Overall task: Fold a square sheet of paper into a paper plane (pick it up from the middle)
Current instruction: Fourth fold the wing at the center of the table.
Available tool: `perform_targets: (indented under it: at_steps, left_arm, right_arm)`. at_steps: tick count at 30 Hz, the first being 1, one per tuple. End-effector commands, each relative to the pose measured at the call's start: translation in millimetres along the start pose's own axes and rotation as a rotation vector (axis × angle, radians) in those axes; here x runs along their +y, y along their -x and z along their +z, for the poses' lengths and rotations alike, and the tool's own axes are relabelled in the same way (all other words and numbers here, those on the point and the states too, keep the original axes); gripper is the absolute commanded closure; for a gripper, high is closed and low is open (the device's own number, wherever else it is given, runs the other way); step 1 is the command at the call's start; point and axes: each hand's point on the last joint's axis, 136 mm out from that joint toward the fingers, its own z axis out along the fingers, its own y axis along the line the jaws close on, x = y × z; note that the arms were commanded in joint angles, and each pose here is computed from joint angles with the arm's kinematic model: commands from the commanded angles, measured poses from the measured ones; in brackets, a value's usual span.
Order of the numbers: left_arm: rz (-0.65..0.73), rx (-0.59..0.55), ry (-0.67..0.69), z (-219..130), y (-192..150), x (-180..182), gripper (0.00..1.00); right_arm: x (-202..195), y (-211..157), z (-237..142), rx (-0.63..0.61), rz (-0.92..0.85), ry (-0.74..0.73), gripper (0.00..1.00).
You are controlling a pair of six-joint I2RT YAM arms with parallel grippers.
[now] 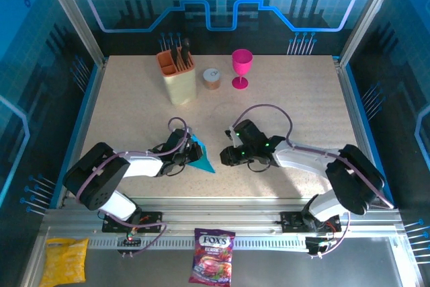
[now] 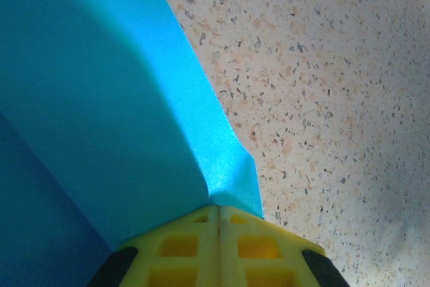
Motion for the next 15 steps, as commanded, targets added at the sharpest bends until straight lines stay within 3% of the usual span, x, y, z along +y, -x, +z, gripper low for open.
perform_targets:
  at_steps: [1,7,15]
  left_arm:
    - [0.019,0.032,0.08,-2.6,-11.2,23.1,1.0]
    - [0.019,0.035,0.085,-2.0,-12.1,24.3,1.0]
    - [0.021,0.036,0.088,-2.8,-12.0,24.7,1.0]
  right_arm:
    - [22.1,0.1,14.0,0.021,-0.032,0.027,0.84]
    - [44.5,-8.4,42.1,0.061,-0.064,0.063,0.94]
    - [58.0,3.7,60.3,0.048,-0.072,0.087,0.98]
